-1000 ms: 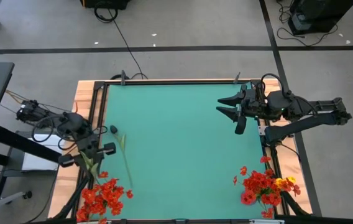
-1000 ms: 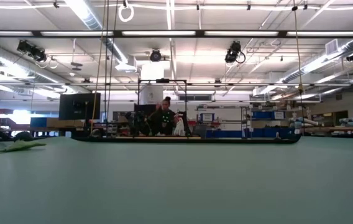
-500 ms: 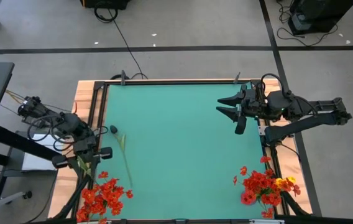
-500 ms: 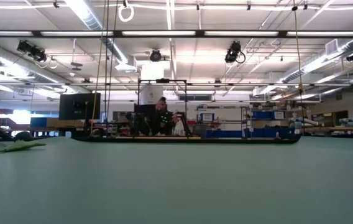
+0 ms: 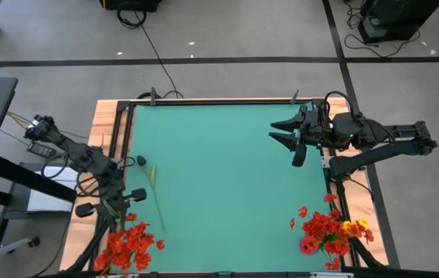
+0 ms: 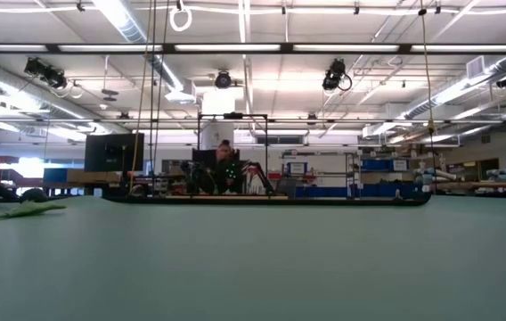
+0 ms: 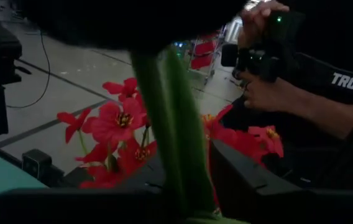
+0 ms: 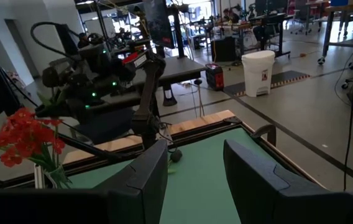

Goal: Sort flowers into vase by color
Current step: Put the bottom black tulip into the transparent vase

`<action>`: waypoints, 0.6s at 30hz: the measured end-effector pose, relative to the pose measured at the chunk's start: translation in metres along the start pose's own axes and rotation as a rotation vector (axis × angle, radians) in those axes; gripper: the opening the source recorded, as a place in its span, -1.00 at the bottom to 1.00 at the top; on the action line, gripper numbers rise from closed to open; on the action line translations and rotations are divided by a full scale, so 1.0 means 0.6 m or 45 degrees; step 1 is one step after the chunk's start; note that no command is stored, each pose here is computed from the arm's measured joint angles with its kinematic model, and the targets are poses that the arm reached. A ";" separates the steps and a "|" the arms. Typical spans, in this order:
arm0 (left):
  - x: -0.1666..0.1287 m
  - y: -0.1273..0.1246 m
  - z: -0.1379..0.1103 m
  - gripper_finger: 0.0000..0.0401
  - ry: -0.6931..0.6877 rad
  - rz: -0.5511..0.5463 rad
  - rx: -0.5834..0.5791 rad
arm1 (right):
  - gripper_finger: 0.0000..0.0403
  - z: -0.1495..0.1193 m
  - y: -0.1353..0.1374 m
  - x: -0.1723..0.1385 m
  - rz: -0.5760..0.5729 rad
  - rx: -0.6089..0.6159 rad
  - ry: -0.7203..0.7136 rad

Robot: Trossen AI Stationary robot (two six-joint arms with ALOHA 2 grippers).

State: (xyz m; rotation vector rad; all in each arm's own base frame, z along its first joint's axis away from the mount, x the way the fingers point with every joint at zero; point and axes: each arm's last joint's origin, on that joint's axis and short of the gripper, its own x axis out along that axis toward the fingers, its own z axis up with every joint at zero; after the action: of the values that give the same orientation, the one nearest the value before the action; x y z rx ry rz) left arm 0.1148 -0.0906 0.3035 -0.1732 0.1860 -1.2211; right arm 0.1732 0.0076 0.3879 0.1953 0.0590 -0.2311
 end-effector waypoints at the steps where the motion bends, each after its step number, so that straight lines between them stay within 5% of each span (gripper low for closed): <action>1: 0.000 -0.001 0.001 -0.58 -0.005 0.003 0.004 | -0.18 0.000 0.000 0.000 0.000 0.000 0.000; 8: -0.004 -0.009 0.019 -0.95 0.012 0.005 0.044 | -0.18 0.000 0.000 0.000 0.000 0.000 0.000; 18: 0.006 -0.006 0.004 -0.98 0.131 0.110 0.137 | -0.18 0.000 0.000 0.000 0.000 0.000 -0.001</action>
State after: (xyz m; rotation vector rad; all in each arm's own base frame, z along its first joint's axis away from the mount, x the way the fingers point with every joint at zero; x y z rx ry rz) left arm 0.1135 -0.0947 0.3067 -0.0086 0.2150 -1.1520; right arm 0.1732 0.0077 0.3880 0.1955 0.0585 -0.2310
